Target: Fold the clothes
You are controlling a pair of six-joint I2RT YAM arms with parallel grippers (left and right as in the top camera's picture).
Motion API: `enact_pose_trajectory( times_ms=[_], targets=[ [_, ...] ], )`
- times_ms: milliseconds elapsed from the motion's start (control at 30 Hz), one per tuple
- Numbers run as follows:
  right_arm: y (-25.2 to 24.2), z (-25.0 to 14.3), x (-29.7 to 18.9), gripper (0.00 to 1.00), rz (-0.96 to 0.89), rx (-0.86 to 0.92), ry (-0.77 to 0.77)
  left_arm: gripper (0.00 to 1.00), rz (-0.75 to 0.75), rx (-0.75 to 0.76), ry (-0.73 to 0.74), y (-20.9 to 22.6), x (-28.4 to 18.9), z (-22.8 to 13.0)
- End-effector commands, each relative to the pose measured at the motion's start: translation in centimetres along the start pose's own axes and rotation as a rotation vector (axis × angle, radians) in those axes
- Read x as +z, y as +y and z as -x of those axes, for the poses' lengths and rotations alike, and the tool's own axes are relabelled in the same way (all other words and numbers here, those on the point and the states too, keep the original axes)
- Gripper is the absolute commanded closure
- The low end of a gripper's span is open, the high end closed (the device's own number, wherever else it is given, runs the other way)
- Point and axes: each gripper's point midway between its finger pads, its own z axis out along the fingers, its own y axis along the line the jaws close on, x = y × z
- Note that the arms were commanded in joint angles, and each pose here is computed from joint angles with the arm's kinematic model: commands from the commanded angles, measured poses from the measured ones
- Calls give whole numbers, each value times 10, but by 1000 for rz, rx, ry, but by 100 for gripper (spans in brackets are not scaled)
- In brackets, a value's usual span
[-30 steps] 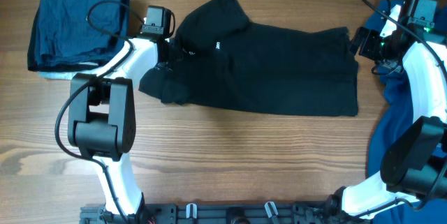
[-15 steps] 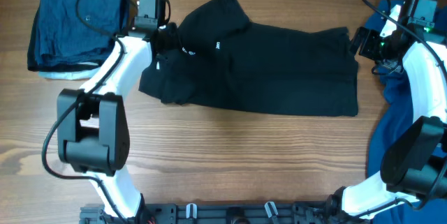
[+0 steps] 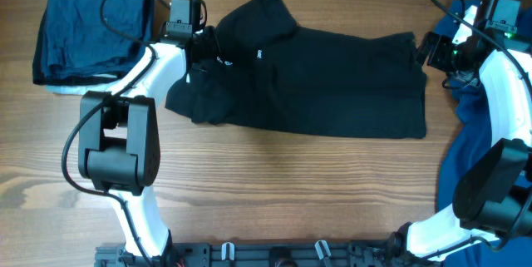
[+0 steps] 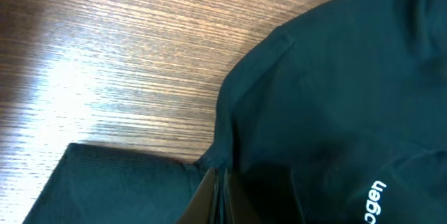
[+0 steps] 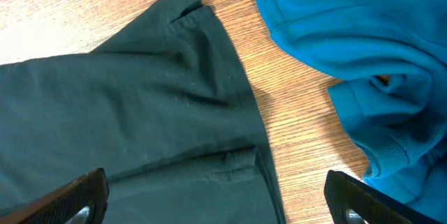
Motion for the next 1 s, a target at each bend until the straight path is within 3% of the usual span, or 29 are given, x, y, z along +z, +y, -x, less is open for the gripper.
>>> enact_pose_trajectory(
  times_ms=[0, 167, 400, 700, 867, 967],
  targets=[
    [4, 7, -7, 0, 12, -22, -27, 96, -79, 16, -7, -16, 1, 4],
    [4, 7, -7, 0, 12, -22, -27, 96, -152, 20, -48, -31, -1, 16],
    [4, 7, -7, 0, 12, -22, -27, 96, -113, 29, -42, -25, 3, 12],
    [4, 7, -7, 0, 12, -22, -27, 96, -51, 38, 67, -5, 43, -26],
    [4, 7, -7, 0, 12, -22, -27, 96, 178, 45, 134, 39, 38, -47],
    [4, 7, -7, 0, 12, -22, -27, 96, 232, 29, 211, 50, 30, -65]
  ],
)
